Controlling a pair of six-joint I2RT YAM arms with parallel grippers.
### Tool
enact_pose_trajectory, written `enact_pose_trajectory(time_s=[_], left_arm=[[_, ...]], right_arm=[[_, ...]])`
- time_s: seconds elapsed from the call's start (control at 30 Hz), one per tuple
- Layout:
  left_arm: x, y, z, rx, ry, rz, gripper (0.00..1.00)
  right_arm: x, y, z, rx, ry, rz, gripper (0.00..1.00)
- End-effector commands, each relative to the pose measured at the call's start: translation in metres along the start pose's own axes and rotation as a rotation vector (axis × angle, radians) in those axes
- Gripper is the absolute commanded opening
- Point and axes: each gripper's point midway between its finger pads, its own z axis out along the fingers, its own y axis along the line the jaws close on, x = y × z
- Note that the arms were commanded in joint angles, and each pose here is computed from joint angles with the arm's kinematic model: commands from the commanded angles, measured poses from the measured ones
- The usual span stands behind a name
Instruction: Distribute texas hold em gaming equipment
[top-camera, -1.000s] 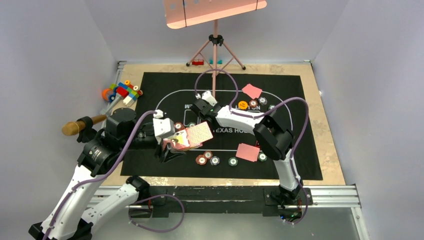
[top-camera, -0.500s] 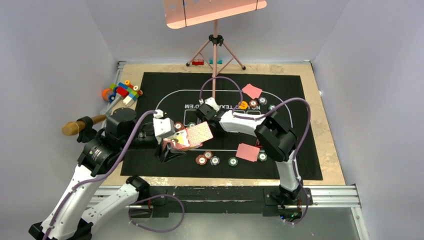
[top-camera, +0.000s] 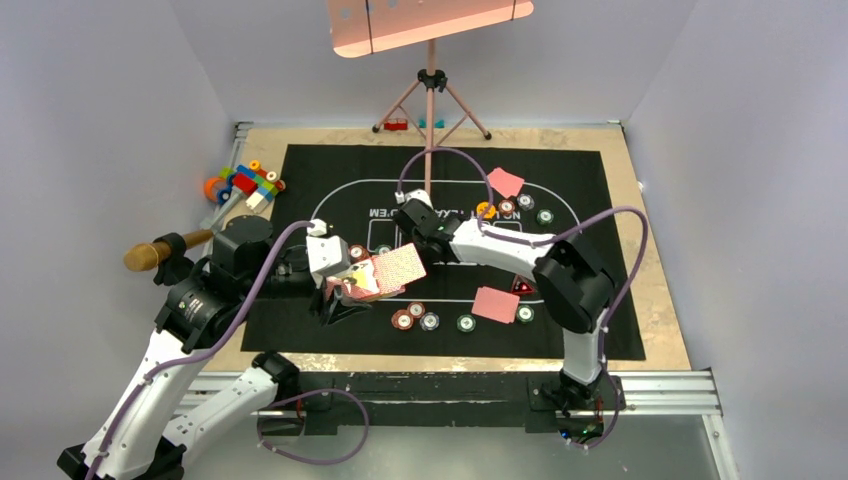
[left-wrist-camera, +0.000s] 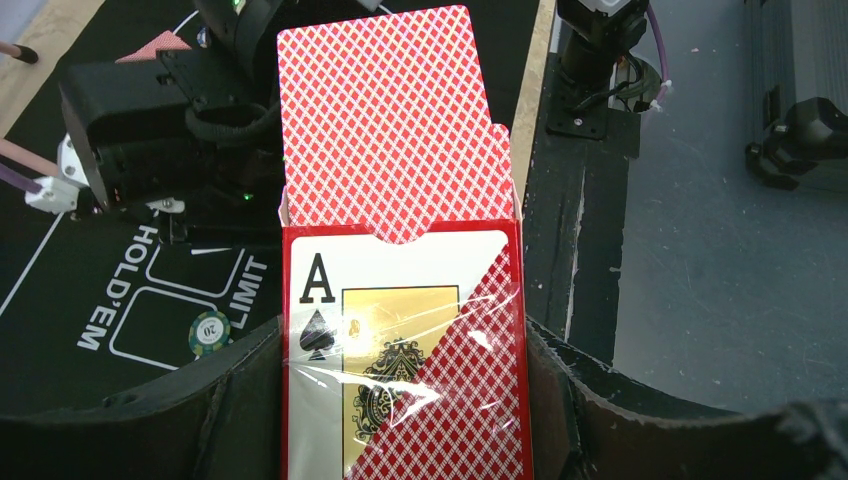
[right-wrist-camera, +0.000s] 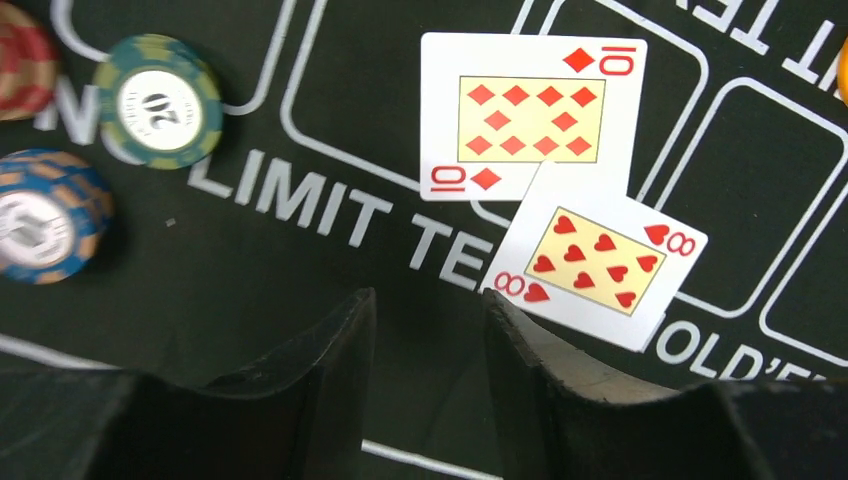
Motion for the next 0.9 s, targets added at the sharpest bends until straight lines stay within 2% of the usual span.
enact_pose_trajectory(time_s=[0.0,0.2,0.33,0.4,0.5,0.6,0.77,0.87], left_arm=[[-0.015,-0.003,-0.003,0.011,-0.053,0.019,0.00],[-0.016,-0.002,-0.003,0.009,-0.053,0.021,0.00],[-0.016,-0.003,-0.002,0.014,-0.055,0.025,0.00],[-0.015,-0.003,-0.002,0.014,-0.053,0.023,0.00],[-0.015,-0.002,-0.001,0.014,-0.053,0.025,0.00],[-0.016,-0.002,-0.001,0.016,-0.054,0.024,0.00],[-0.016,-0.001,0.000,0.013,-0.055,0.025,0.00],[-0.016,-0.001,0.000,0.012,-0.055,0.026,0.00]], right_arm=[[-0.029,-0.002,-0.047,-0.120,-0.072,0.126,0.46],[-0.037,-0.030,-0.111,-0.192,-0.102,0.235,0.42],[-0.027,-0.059,-0.144,-0.187,-0.092,0.317,0.43],[-0.032,-0.077,-0.171,-0.239,-0.149,0.401,0.50],[-0.045,-0.094,-0.208,-0.348,-0.248,0.502,0.68],[-0.063,-0.087,-0.253,-0.530,-0.345,0.538,0.81],[-0.080,-0.043,-0.306,-0.890,-0.332,0.526,0.86],[-0.087,-0.028,-0.328,-1.040,-0.330,0.523,0.88]])
